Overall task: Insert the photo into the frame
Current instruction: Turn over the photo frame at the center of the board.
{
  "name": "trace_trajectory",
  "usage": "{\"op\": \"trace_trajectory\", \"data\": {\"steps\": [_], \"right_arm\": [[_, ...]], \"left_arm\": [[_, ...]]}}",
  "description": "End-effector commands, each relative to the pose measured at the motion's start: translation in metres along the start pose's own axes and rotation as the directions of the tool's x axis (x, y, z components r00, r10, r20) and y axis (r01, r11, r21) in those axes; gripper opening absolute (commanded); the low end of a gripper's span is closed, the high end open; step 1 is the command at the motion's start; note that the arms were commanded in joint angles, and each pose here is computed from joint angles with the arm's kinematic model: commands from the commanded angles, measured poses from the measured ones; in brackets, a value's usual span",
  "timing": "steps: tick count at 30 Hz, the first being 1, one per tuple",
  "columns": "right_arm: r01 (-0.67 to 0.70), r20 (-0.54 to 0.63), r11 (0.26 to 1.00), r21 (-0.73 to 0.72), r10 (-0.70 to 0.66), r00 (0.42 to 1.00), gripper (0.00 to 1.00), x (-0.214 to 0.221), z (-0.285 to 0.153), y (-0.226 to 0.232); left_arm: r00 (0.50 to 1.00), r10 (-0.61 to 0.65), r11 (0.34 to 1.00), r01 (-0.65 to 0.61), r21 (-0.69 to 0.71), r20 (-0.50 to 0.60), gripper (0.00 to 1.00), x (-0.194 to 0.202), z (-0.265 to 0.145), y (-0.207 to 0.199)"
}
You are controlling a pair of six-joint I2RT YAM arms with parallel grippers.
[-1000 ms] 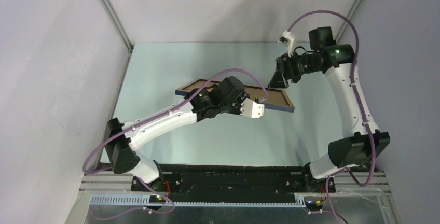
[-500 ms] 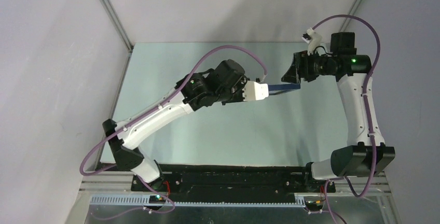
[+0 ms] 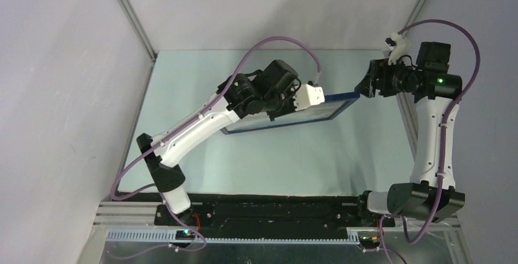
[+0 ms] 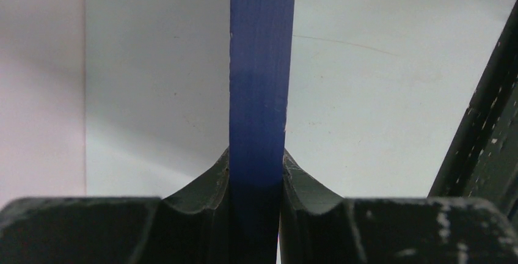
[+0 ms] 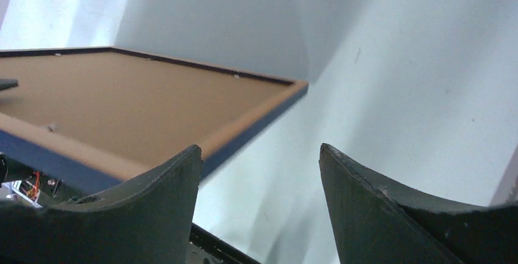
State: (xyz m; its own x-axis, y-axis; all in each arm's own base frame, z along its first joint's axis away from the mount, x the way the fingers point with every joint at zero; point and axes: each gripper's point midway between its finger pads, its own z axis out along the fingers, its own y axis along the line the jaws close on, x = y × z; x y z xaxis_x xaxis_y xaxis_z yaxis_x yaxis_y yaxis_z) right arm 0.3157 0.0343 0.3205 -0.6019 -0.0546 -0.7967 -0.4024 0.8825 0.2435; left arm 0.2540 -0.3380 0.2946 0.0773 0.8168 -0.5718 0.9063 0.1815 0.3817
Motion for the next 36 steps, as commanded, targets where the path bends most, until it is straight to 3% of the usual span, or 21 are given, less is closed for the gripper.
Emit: {"op": "trace_trajectory", "data": {"steps": [1,24,36], "right_arm": [[-0.008,0.003,0.999,0.036,0.008,1.000,0.75,0.004,-0.015,-0.010],[-0.160,-0.017,0.985,-0.070,0.159,0.987,0.74,0.018,0.012,-0.025],[-0.237,-0.075,0.965,-0.112,0.230,0.970,0.74,0.040,0.044,-0.030]], "left_arm": [[0.959,-0.161,0.966,0.201,-0.162,0.233,0.00,-0.045,-0.041,0.060],[0.815,-0.492,0.844,0.533,-0.063,0.306,0.00,-0.029,-0.039,0.106],[0.646,-0.701,0.684,0.729,0.026,0.301,0.00,-0.012,-0.030,0.126]]}}
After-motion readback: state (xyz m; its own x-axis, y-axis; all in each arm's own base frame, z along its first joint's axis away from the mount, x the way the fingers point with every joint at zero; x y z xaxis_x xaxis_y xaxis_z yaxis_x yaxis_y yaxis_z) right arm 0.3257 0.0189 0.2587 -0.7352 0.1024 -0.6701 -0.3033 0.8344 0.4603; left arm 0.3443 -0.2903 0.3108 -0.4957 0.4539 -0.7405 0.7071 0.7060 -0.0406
